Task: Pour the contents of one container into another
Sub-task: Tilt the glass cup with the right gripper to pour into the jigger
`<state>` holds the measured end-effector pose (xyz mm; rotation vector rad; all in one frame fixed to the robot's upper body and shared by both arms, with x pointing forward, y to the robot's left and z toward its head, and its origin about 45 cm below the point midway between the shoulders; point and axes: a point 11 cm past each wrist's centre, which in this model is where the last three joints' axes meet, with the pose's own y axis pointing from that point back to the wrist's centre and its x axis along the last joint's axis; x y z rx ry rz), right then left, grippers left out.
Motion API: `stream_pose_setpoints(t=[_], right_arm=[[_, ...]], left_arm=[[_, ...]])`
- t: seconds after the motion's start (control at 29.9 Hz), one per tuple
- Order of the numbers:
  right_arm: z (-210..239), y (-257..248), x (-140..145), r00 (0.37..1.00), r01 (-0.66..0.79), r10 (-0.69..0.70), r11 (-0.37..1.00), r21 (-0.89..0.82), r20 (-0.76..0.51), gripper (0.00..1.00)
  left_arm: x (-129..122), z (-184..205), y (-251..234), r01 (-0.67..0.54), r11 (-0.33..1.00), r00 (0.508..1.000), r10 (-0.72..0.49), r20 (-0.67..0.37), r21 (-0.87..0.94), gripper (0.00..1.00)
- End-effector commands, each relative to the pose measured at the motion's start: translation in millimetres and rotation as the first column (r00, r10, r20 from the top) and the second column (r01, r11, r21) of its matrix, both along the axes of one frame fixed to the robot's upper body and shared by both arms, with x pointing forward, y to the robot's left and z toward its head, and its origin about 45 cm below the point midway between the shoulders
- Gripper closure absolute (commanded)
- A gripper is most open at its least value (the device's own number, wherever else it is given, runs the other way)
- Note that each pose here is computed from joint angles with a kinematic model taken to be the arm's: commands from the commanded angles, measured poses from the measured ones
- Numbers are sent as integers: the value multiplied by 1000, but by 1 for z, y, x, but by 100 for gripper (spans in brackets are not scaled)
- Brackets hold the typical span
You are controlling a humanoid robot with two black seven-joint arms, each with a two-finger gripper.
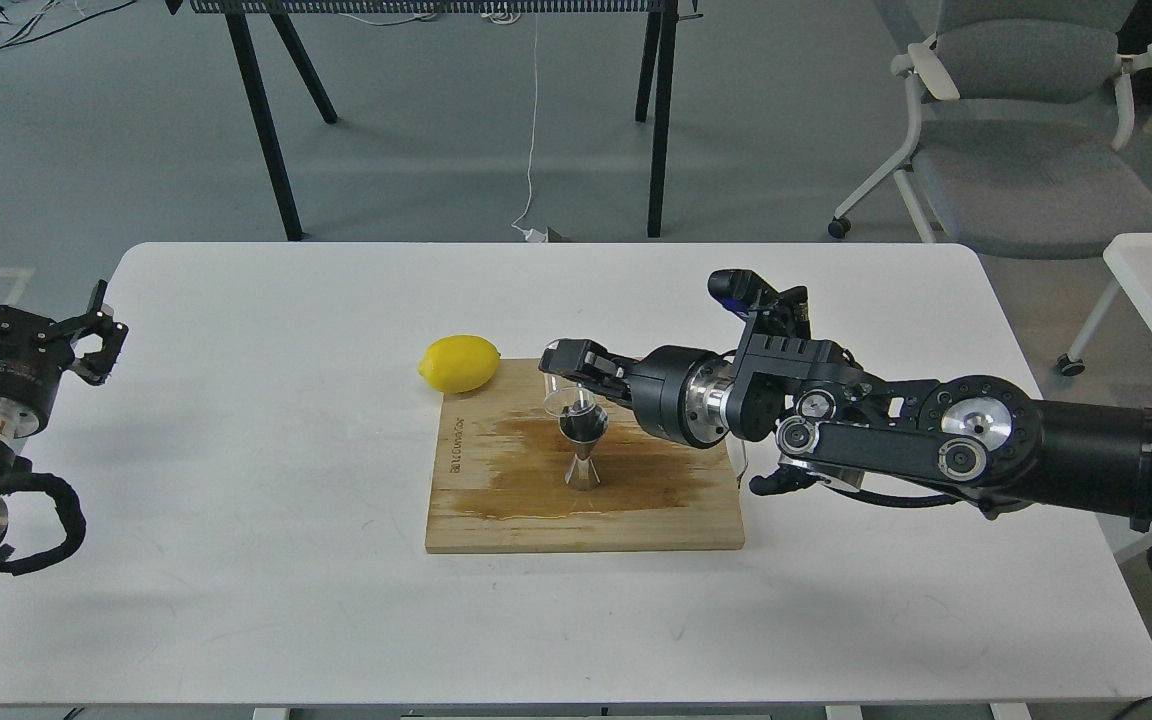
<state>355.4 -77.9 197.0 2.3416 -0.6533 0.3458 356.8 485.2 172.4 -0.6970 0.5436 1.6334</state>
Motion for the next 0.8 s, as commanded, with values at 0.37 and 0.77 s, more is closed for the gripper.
stream_pose_setpoints(t=[0.37, 0.77], right_arm=[[0, -1, -2, 1000, -18, 18, 1000, -15, 0, 59], [-1, -3, -1, 998, -47, 49, 997, -56, 36, 59]], left_arm=[[0, 0, 0, 0, 1000, 1000, 0, 0, 0, 1], [-1, -1, 0, 0, 1000, 1000, 0, -1, 0, 1]])
